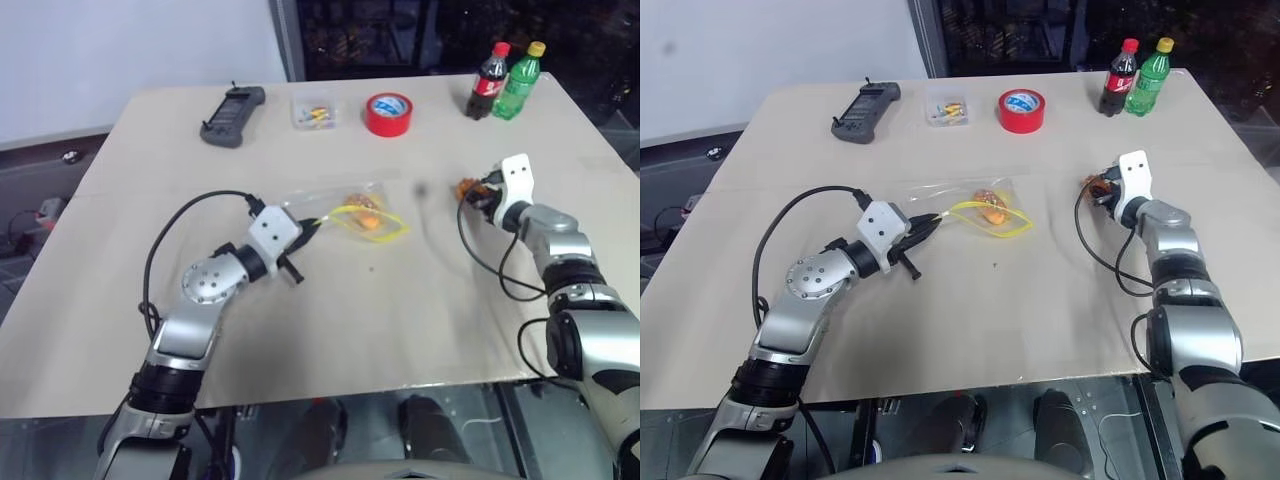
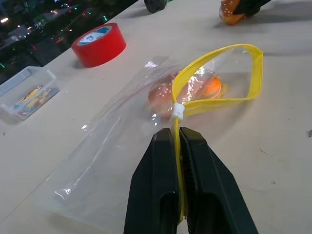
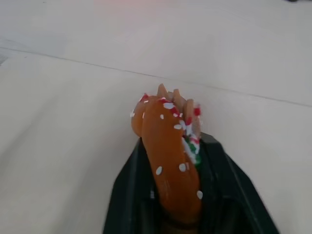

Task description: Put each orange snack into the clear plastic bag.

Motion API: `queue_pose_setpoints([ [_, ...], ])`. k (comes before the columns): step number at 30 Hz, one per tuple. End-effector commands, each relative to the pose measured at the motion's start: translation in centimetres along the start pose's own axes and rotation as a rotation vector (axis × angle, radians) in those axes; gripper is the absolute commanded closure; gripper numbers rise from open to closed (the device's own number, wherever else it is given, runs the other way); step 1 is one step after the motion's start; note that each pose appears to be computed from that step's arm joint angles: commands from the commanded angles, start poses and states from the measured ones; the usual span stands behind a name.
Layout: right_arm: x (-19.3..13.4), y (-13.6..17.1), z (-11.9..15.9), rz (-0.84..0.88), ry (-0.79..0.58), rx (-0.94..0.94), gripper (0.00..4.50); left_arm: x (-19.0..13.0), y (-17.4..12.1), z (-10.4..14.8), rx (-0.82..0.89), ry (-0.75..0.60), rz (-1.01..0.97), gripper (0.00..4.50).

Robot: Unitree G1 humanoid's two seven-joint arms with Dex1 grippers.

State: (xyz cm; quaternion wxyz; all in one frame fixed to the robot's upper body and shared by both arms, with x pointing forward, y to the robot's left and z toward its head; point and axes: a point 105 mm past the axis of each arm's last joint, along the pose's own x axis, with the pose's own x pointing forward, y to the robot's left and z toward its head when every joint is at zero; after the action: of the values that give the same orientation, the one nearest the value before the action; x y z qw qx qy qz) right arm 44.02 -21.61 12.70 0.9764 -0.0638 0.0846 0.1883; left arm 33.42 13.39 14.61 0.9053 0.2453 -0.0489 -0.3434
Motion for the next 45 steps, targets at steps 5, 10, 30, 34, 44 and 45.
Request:
queue_pose_setpoints([
  [5, -4.3, 6.3, 4.2, 0.292, -0.156, -0.069, 4.26, -0.3, 1.1, 1.5, 0.020, -0.045, 0.036, 4.50],
  [10, -6.2, 13.0, 5.1, 0.417, -0.170, -0.009, 4.26, -0.3, 0.9, 1.7, 0.021, -0.053, 0.030, 4.50],
  [30, -3.7, 21.7, 4.4, 0.474, -0.126, 0.062, 4.26, -0.9, -0.8, 2.6, 0.025, -0.086, -0.038, 4.50],
  [34, -2.7, 22.2, 4.2, 0.459, -0.122, 0.065, 4.26, -1.1, -1.6, 2.8, 0.021, -0.096, -0.079, 4.50],
  [44, 0.5, 24.1, 4.6, 0.449, -0.097, 0.242, 4.26, -2.0, -2.8, 2.5, 0.023, -0.088, -0.128, 4.50],
  [45, 0.7, 24.5, 4.5, 0.463, -0.092, 0.236, 4.26, -2.0, -2.8, 2.5, 0.024, -0.086, -0.126, 4.50],
])
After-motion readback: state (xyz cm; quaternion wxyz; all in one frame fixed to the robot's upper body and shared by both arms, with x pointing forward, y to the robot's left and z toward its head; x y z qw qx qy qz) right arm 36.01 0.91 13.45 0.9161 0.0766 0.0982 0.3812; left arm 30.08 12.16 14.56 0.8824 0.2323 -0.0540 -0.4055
